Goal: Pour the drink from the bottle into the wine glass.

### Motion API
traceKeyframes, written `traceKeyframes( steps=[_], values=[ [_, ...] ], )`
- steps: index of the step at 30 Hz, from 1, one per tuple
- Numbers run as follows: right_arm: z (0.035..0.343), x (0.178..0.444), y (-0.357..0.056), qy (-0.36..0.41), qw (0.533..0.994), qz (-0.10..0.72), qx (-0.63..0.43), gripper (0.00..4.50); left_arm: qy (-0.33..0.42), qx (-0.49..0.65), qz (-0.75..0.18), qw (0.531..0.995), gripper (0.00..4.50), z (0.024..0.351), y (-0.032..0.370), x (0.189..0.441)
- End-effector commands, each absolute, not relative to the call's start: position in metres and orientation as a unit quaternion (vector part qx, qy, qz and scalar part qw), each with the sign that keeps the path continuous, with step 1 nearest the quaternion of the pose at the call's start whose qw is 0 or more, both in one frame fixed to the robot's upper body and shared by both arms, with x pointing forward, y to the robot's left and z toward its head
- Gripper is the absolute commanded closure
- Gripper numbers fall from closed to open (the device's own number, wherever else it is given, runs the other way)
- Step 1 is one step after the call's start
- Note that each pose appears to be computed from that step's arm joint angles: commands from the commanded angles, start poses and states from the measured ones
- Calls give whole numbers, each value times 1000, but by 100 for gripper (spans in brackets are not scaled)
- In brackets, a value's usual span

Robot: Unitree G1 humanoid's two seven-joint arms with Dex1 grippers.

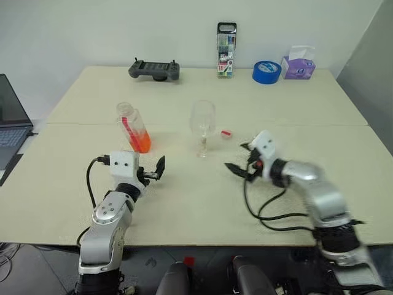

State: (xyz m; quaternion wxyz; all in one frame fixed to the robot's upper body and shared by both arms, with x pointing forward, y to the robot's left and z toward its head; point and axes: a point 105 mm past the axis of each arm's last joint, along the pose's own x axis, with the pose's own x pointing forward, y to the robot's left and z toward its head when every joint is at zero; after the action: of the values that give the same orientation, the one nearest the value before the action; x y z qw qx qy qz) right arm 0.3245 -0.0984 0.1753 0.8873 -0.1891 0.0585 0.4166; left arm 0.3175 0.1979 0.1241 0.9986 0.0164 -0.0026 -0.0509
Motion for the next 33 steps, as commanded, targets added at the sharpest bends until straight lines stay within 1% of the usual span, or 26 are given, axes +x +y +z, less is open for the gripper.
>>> traceKeyframes(
  steps=[1,3,5,7,9,11,16,19,22,29,33],
  values=[
    [238,295,-103,23,858,460,-228,3,-60,1,-19,998,0,153,206,317],
    [273,288,-109,8,859,464,-217,3,-71,-7,2,997,0,159,214,317],
    [298,284,-109,-9,860,467,-206,3,-80,-6,12,997,0,165,218,319],
    [314,282,-105,-22,855,476,-203,3,-90,7,18,996,0,173,220,321],
    [320,283,-100,-25,852,484,-200,3,-95,17,22,995,0,178,223,325],
    [323,286,-95,-30,847,492,-199,3,-96,21,26,995,0,180,226,330],
    [319,288,-86,-29,835,507,-213,3,-104,23,17,994,0,185,229,340],
    [317,288,-85,-28,833,507,-218,3,-101,22,27,994,0,185,237,347],
    [314,287,-83,-24,829,510,-228,3,-94,28,16,995,0,182,240,355],
    [317,287,-82,-27,827,509,-236,3,-103,28,-15,994,0,188,236,382],
    [317,285,-82,-28,825,505,-252,3,-98,18,-15,995,0,187,238,394]
  ],
)
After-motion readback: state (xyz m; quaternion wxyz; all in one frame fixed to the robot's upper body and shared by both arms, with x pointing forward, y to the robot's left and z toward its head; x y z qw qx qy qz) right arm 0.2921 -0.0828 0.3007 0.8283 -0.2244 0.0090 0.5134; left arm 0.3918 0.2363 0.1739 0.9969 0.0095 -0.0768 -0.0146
